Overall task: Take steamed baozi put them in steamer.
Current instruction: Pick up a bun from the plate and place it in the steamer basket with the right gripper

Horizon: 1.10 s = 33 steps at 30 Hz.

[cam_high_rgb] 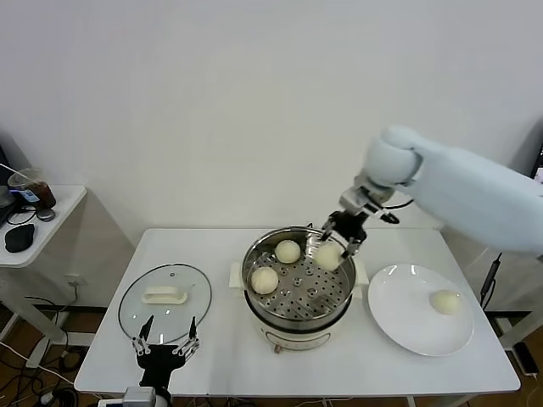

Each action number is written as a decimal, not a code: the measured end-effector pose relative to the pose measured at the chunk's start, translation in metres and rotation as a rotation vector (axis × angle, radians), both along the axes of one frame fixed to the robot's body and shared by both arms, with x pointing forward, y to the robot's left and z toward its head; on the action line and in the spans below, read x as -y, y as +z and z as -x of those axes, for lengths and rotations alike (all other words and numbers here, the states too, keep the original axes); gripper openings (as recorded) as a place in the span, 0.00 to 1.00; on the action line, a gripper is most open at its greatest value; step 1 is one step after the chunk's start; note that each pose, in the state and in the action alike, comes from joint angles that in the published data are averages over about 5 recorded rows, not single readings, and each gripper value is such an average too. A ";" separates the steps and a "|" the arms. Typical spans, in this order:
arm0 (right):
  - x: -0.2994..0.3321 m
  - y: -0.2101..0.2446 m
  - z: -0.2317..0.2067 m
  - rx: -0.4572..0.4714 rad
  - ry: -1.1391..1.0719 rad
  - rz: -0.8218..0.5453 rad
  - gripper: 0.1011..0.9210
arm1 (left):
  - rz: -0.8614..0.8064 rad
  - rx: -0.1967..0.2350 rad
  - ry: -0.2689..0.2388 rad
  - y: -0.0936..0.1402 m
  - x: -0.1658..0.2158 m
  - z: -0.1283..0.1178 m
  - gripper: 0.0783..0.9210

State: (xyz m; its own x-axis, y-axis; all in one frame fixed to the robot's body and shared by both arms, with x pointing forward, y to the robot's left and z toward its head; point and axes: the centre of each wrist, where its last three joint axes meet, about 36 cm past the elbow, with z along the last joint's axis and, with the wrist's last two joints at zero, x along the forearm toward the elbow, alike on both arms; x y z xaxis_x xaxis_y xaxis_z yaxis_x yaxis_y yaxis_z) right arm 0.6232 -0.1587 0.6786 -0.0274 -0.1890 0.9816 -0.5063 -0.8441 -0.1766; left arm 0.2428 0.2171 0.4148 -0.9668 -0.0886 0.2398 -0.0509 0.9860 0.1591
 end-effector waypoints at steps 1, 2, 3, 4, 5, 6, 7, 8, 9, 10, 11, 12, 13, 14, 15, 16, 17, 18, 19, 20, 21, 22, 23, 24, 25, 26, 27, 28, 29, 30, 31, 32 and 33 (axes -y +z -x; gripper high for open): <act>-0.008 -0.004 0.003 0.007 0.045 0.013 0.51 | -0.001 0.002 0.001 0.000 0.000 0.000 0.88; -0.015 -0.007 0.006 0.014 0.088 0.024 0.51 | -0.002 0.003 0.002 0.001 -0.001 0.000 0.88; -0.022 -0.011 0.010 0.021 0.129 0.036 0.51 | -0.003 0.005 0.003 0.001 -0.001 0.000 0.88; -0.029 -0.015 0.013 0.028 0.168 0.048 0.51 | -0.004 0.006 0.004 0.002 -0.002 0.000 0.88; -0.035 -0.019 0.016 0.033 0.205 0.058 0.51 | -0.005 0.008 0.005 0.003 -0.003 0.000 0.88; -0.041 -0.022 0.018 0.039 0.239 0.068 0.52 | -0.005 0.009 0.006 0.003 -0.003 0.000 0.88; -0.047 -0.026 0.021 0.043 0.271 0.077 0.52 | -0.006 0.011 0.006 0.003 -0.004 -0.001 0.88; -0.052 -0.030 0.023 0.048 0.300 0.086 0.52 | -0.006 0.011 0.007 0.003 -0.004 -0.001 0.88; -0.057 -0.034 0.025 0.051 0.327 0.094 0.52 | -0.007 0.012 0.007 0.004 -0.004 -0.001 0.88; -0.062 -0.037 0.027 0.054 0.353 0.102 0.52 | -0.006 0.012 0.007 0.004 -0.004 -0.001 0.88; -0.067 -0.041 0.029 0.056 0.376 0.109 0.52 | -0.005 0.013 0.007 0.004 -0.004 -0.001 0.88; -0.071 -0.044 0.031 0.057 0.397 0.116 0.52 | -0.004 0.013 0.007 0.004 -0.004 -0.001 0.88; -0.075 -0.048 0.033 0.057 0.415 0.121 0.52 | -0.003 0.013 0.007 0.004 -0.003 -0.001 0.88; -0.078 -0.051 0.035 0.056 0.432 0.126 0.52 | -0.002 0.014 0.007 0.004 -0.003 -0.001 0.88; -0.081 -0.055 0.037 0.055 0.446 0.130 0.52 | -0.001 0.014 0.007 0.004 -0.003 -0.001 0.88; -0.083 -0.058 0.039 0.054 0.458 0.133 0.52 | 0.000 0.015 0.008 0.004 -0.003 -0.001 0.88; -0.084 -0.061 0.040 0.053 0.467 0.135 0.52 | 0.000 0.015 0.009 0.004 -0.003 -0.002 0.88; -0.086 -0.064 0.041 0.052 0.476 0.137 0.52 | 0.001 0.016 0.010 0.004 -0.003 -0.002 0.88; -0.087 -0.066 0.043 0.052 0.483 0.139 0.52 | 0.002 0.016 0.011 0.004 -0.002 -0.002 0.88; -0.089 -0.069 0.044 0.052 0.489 0.141 0.52 | 0.003 0.017 0.011 0.004 -0.002 -0.002 0.88; -0.091 -0.071 0.045 0.053 0.496 0.144 0.52 | 0.004 0.018 0.011 0.004 -0.002 -0.002 0.88; -0.092 -0.073 0.046 0.053 0.501 0.146 0.52 | 0.005 0.018 0.011 0.004 -0.001 -0.002 0.88; -0.094 -0.075 0.047 0.052 0.506 0.147 0.52 | 0.006 0.018 0.010 0.005 -0.001 -0.002 0.88; -0.096 -0.077 0.048 0.052 0.511 0.147 0.52 | 0.007 0.019 0.010 0.005 0.000 -0.001 0.88; -0.097 -0.078 0.049 0.052 0.515 0.146 0.52 | 0.008 0.020 0.009 0.006 0.000 -0.001 0.88; -0.099 -0.079 0.050 0.052 0.518 0.145 0.52 | 0.008 0.020 0.009 0.006 0.000 0.000 0.88; -0.100 -0.080 0.051 0.053 0.520 0.143 0.52 | 0.009 0.021 0.009 0.007 0.000 0.000 0.88; -0.101 -0.081 0.052 0.054 0.522 0.141 0.52 | 0.010 0.022 0.009 0.007 0.001 0.000 0.88; -0.102 -0.082 0.053 0.054 0.522 0.140 0.52 | 0.011 0.022 0.009 0.007 0.001 0.000 0.88; -0.103 -0.082 0.054 0.055 0.523 0.139 0.53 | 0.011 0.023 0.009 0.007 0.001 0.000 0.88; -0.104 -0.083 0.055 0.055 0.523 0.139 0.55 | 0.012 0.024 0.008 0.008 0.002 0.000 0.88; -0.104 -0.083 0.056 0.054 0.522 0.139 0.58 | 0.013 0.025 0.007 0.008 0.002 0.001 0.88; -0.104 -0.083 0.057 0.054 0.521 0.140 0.61 | 0.013 0.025 0.007 0.008 0.002 0.001 0.88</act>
